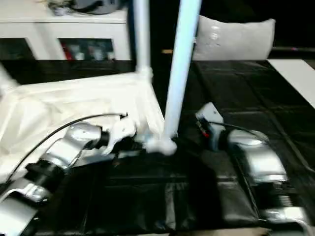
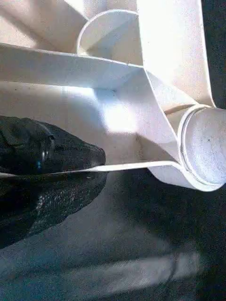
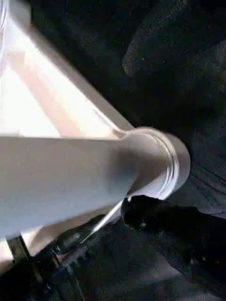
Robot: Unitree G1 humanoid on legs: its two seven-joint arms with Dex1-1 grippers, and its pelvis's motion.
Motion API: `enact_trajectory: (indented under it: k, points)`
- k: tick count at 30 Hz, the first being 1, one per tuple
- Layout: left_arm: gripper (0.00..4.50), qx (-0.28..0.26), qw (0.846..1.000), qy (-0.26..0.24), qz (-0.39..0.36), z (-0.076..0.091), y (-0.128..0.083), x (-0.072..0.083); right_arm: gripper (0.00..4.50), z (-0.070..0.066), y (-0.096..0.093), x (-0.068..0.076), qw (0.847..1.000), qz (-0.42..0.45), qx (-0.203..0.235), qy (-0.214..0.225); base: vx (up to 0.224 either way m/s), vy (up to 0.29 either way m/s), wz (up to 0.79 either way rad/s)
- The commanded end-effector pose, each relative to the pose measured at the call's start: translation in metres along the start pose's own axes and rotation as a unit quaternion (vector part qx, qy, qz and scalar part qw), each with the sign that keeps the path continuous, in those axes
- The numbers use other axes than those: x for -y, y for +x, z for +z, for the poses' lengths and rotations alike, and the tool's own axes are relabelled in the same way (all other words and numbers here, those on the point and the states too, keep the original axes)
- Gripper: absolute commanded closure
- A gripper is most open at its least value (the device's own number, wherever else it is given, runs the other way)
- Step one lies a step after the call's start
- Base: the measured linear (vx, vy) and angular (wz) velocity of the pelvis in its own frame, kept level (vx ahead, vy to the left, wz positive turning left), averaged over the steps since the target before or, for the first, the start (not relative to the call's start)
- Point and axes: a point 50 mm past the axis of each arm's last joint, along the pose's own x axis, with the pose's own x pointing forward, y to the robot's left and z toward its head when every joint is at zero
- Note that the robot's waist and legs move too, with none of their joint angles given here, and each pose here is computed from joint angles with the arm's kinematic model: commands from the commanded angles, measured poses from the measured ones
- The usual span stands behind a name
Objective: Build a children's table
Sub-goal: Rotate leg to tighten
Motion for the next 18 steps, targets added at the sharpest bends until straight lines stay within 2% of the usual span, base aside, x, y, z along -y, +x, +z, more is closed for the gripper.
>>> enact_trajectory:
  k: [1, 5, 9, 18]
  points:
    - [4.5, -0.004, 0.997, 0.058, -0.05, 0.009, 0.001, 0.005, 0.52, 0.002, -0.003, -0.006, 0.999, 0.052, 0.001, -0.012, 0.0, 0.0, 0.0]
    - [4.5, -0.018, 0.991, 0.088, -0.098, 0.008, -0.006, 0.01, 0.8, -0.001, -0.006, -0.014, 0.993, 0.114, -0.016, -0.012, 0.0, 0.0, 0.0]
    - [4.5, -0.019, 0.986, 0.107, -0.126, 0.011, -0.006, 0.013, 1.11, 0.0, -0.002, -0.021, 0.988, 0.153, -0.009, -0.006, 0.0, 0.0, 0.0]
    - [4.5, -0.009, 0.983, 0.118, -0.144, 0.015, -0.001, 0.015, 1.89, -0.005, 0.006, -0.03, 0.98, 0.197, 0.002, 0.021, 0.0, 0.0, 0.0]
